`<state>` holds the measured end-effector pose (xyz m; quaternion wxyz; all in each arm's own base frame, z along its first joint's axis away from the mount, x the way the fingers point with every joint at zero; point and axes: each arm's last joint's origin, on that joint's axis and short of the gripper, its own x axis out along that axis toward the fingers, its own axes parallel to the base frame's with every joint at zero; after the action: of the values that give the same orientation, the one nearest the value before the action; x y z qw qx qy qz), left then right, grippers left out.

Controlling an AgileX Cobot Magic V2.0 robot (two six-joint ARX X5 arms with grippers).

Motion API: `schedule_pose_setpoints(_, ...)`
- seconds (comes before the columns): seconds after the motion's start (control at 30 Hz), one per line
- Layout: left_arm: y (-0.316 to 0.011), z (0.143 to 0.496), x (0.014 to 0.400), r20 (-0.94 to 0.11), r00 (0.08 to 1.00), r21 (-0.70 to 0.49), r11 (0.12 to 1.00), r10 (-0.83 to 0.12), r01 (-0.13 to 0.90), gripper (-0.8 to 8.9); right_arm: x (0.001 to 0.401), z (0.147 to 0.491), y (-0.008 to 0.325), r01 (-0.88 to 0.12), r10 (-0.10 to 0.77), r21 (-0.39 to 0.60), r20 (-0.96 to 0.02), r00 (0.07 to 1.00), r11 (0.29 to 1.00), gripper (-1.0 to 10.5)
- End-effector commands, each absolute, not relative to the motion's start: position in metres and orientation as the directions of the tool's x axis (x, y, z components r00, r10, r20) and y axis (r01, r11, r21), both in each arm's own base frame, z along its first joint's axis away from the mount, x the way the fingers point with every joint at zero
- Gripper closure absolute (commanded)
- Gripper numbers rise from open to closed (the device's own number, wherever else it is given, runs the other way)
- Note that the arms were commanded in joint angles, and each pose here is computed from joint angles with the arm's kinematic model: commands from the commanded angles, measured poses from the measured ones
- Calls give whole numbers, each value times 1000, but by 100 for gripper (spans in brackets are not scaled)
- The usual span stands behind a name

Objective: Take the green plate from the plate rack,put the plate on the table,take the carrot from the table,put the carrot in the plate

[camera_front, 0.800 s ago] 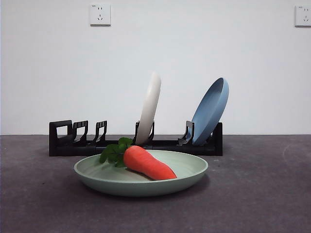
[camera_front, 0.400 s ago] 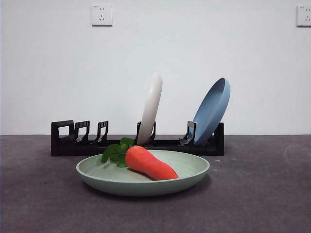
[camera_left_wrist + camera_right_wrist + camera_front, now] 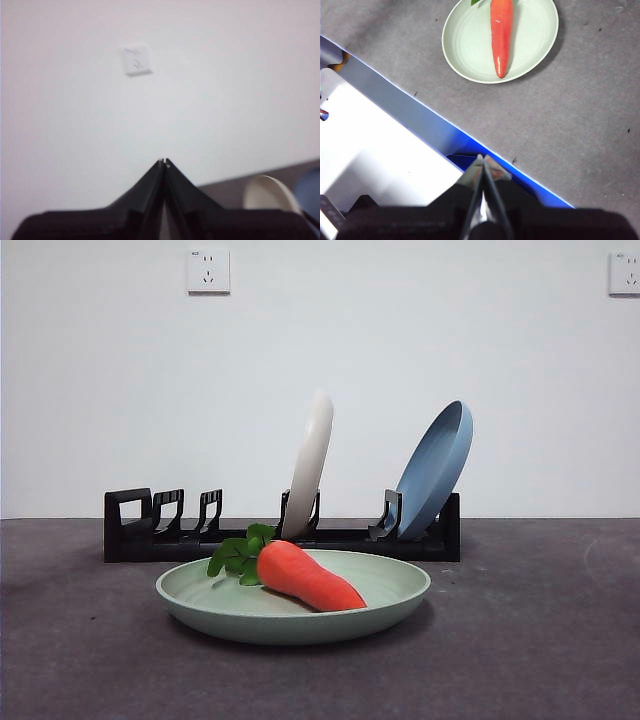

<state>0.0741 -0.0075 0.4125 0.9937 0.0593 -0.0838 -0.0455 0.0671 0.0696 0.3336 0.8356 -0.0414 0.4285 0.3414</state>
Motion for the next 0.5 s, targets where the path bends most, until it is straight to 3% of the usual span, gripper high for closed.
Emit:
schedule_pose_setpoints(0.03,-4,367,83,162,986,136,990,-48,26,816,67,334,70,-606,537,224,-741,403,763,946)
schedule_pose_setpoints(0.23,0,284,89,99,995,114,993,1,-12,816,67,334,70,-606,537,224,-741,403,764,946)
schedule_pose_setpoints(0.5,1,203,96,-23,1000,97,995,12,-10,816,67,334,70,-606,537,224,-741,403,764,946)
